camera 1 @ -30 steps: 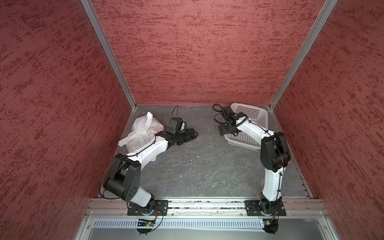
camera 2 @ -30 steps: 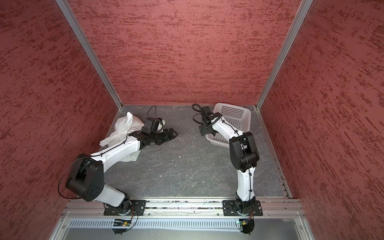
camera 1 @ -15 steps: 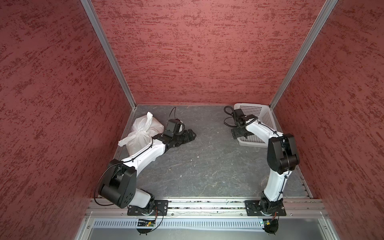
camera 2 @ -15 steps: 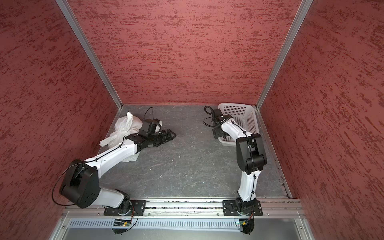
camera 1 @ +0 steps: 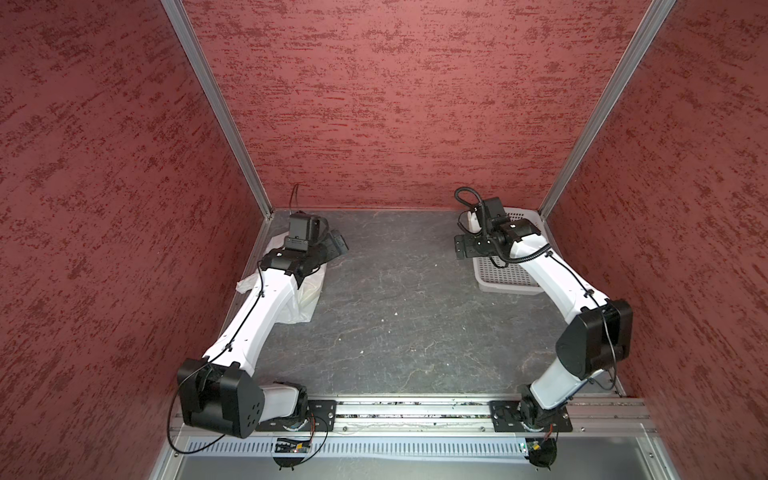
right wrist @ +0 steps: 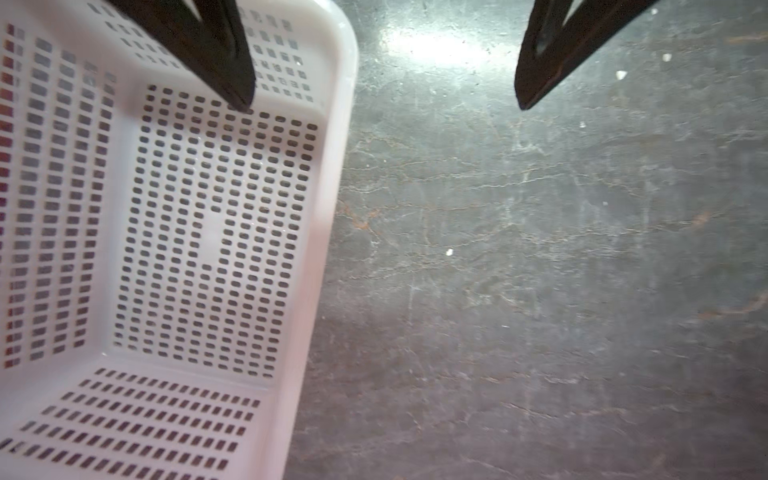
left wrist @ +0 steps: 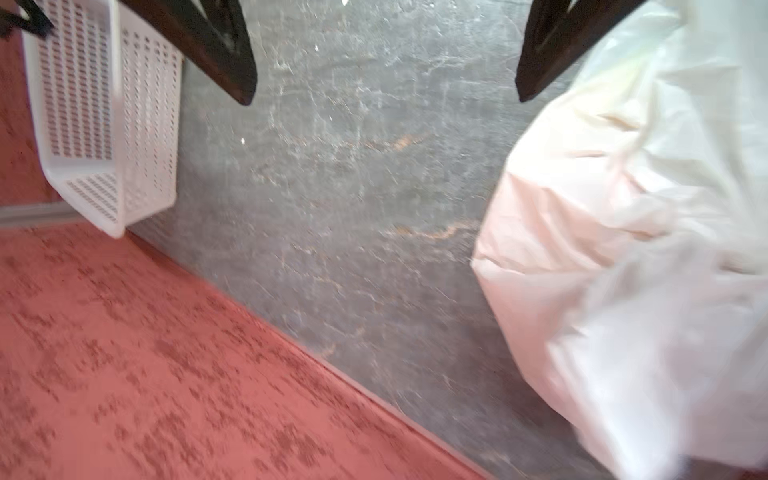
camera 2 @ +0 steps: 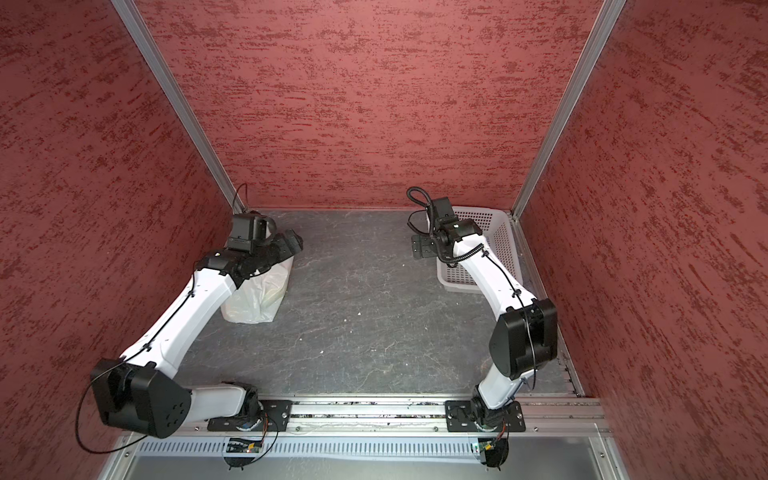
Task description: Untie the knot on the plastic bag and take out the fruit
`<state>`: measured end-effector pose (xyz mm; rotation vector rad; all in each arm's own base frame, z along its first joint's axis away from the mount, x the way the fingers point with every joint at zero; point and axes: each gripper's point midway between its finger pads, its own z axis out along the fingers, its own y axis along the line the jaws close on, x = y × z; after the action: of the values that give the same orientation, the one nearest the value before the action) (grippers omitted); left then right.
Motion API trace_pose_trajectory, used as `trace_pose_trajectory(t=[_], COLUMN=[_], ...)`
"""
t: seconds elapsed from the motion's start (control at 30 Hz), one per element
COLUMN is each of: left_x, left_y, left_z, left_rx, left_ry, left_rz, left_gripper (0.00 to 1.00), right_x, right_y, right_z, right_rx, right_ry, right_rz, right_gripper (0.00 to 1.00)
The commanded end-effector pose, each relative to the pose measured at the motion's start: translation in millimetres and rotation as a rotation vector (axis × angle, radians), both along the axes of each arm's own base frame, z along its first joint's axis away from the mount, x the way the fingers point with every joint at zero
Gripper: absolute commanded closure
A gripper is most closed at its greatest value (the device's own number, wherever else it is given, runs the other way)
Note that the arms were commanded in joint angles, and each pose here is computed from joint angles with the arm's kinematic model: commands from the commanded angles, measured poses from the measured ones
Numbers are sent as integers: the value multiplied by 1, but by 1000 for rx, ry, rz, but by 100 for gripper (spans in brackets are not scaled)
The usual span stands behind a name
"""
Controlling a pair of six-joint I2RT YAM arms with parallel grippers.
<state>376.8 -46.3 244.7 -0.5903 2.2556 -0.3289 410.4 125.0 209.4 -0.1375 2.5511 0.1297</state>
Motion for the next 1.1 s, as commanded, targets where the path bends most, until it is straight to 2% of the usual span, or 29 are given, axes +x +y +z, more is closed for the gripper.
trace_pose_trajectory(t=[0.0,0.17,0.27,0.47,0.6,0.77,0.9,1.07], left_x=[-21,-27,-33,-37,-29,-15,-5,0], left_y=[49,76,89,125,136,132,126,124], left_z=[0,23,30,-3,-26,-57,-74,-100], left_rx=[122,135,127,3,-56,-83,-97,-97], left_ry=[51,-66,-88,24,65,131,151,221], left_rz=[149,209,227,267,223,114,39,-1], left_gripper=[3,3,3,4,9,15,15,20], right_x=[-14,-16,-17,-14,-13,-11,-12,-14], right_y=[16,25,29,35,37,37,35,34], right_z=[7,13,12,19,23,27,28,25], right_rx=[82,116,127,154,157,159,154,151], right_ry=[37,29,33,24,17,9,4,7], right_rz=[16,19,23,28,29,26,22,21], right_gripper=[2,1,1,2,2,2,2,2])
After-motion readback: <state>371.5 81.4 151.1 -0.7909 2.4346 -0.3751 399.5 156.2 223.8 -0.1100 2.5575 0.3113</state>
